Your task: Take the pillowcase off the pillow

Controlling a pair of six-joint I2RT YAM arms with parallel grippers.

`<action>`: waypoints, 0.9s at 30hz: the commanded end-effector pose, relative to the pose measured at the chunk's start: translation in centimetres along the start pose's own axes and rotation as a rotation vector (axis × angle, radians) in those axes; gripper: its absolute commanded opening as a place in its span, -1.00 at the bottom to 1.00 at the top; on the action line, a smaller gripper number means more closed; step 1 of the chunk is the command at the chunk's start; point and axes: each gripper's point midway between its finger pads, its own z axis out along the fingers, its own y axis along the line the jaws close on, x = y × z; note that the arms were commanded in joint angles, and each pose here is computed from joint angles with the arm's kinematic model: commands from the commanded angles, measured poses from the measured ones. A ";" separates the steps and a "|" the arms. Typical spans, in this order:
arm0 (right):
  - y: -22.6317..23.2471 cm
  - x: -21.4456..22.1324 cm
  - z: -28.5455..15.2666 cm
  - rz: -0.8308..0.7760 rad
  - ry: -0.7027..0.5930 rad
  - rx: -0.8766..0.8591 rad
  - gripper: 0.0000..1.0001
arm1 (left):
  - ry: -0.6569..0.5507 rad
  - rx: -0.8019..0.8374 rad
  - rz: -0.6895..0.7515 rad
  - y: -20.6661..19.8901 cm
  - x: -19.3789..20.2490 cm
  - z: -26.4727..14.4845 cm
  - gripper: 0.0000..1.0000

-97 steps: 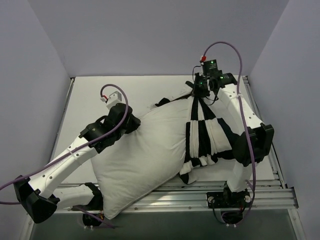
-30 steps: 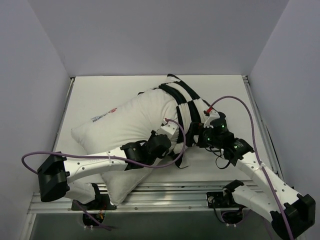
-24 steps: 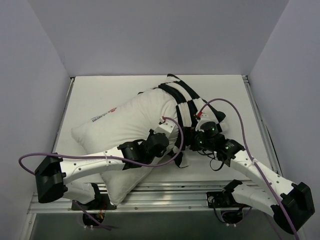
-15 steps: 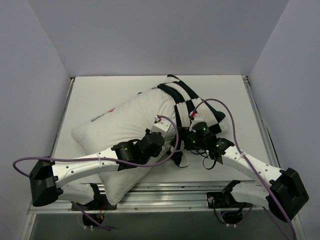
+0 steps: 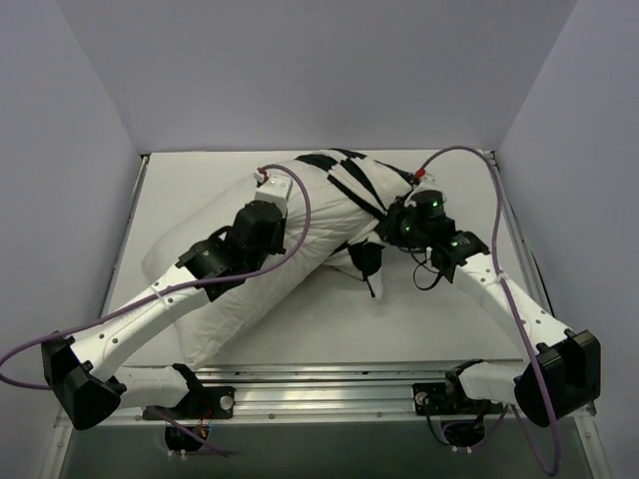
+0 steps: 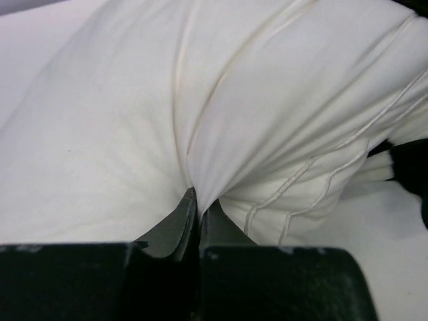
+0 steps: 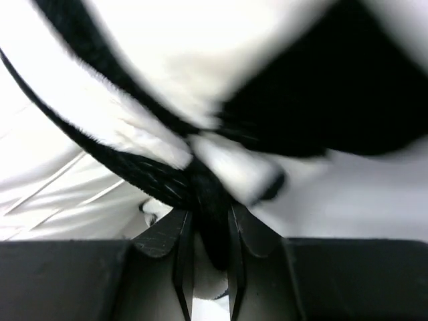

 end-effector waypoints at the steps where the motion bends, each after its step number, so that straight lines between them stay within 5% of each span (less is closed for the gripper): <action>1: -7.2 -8.5 -3.0 0.098 -0.196 0.257 -1.00 | -0.051 -0.248 0.014 8.0 -4.5 -2.1 -0.95; 15: -13.4 -21.7 -10.5 0.349 -0.489 0.286 -1.00 | -0.186 -0.443 -0.077 15.9 -10.6 -9.0 -0.95; 27: -15.6 -24.9 -15.7 0.360 -0.564 0.275 -1.00 | -0.113 -0.503 -0.131 18.5 -4.8 -9.3 -0.95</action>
